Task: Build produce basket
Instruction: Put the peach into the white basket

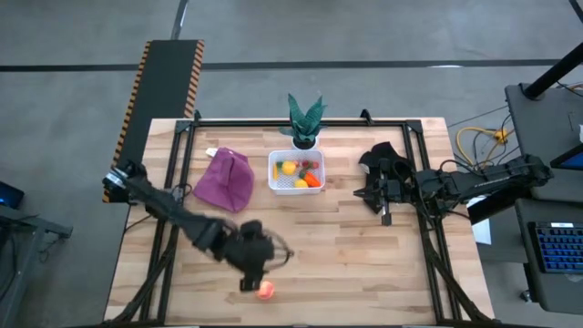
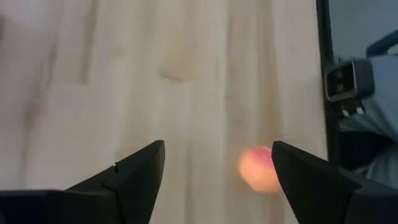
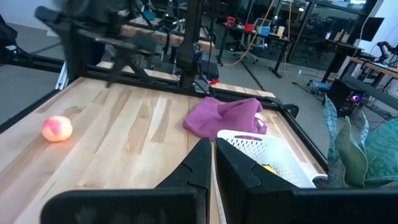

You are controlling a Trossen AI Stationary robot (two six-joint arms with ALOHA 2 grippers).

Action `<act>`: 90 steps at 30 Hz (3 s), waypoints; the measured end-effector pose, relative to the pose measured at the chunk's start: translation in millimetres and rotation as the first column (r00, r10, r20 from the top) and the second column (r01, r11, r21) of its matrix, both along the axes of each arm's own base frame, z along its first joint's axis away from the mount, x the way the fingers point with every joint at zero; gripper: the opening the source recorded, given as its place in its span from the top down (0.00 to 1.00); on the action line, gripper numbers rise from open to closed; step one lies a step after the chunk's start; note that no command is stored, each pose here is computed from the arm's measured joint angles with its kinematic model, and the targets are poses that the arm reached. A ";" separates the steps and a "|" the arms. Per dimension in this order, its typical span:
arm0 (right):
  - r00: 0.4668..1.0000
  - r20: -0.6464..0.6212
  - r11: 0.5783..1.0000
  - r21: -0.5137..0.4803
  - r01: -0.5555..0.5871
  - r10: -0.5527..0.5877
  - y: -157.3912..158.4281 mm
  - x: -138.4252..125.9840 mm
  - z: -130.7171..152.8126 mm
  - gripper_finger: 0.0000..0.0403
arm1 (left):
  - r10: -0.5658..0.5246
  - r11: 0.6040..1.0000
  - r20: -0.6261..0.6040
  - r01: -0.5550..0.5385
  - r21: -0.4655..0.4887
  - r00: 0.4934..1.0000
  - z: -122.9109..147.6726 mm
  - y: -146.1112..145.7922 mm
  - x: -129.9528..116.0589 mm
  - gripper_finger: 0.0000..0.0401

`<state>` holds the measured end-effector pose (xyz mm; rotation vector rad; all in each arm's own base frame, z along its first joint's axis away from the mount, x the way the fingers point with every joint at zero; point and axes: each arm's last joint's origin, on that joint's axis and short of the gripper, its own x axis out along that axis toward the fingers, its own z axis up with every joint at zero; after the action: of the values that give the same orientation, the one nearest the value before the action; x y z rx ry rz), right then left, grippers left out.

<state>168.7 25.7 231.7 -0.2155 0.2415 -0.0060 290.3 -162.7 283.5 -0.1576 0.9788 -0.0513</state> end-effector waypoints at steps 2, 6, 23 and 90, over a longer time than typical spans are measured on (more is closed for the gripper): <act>1.000 0.000 1.000 0.000 0.000 0.000 0.0 0.1 0.0 0.97 | 0.017 1.000 -0.019 -0.017 -0.007 1.000 -5.6 -16.4 -4.6 0.30; 1.000 0.000 1.000 0.004 0.001 -0.001 0.0 0.2 0.0 0.97 | 0.025 0.999 -0.073 -0.026 -0.024 0.997 -22.7 -42.1 -7.1 0.30; 0.998 0.013 0.999 0.010 0.053 -0.054 -1.3 0.3 1.0 0.97 | -0.039 0.974 -0.324 -0.036 -0.225 0.945 -56.7 -34.4 19.5 0.19; 0.998 0.002 0.998 0.023 0.057 -0.057 -1.4 0.0 -0.1 0.97 | 0.099 0.983 -0.442 -0.156 -0.095 0.892 -133.5 -55.1 37.2 0.41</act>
<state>168.7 24.3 231.6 -0.1858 0.2449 -0.0603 327.5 -217.8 150.0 -0.3632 1.4130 0.0453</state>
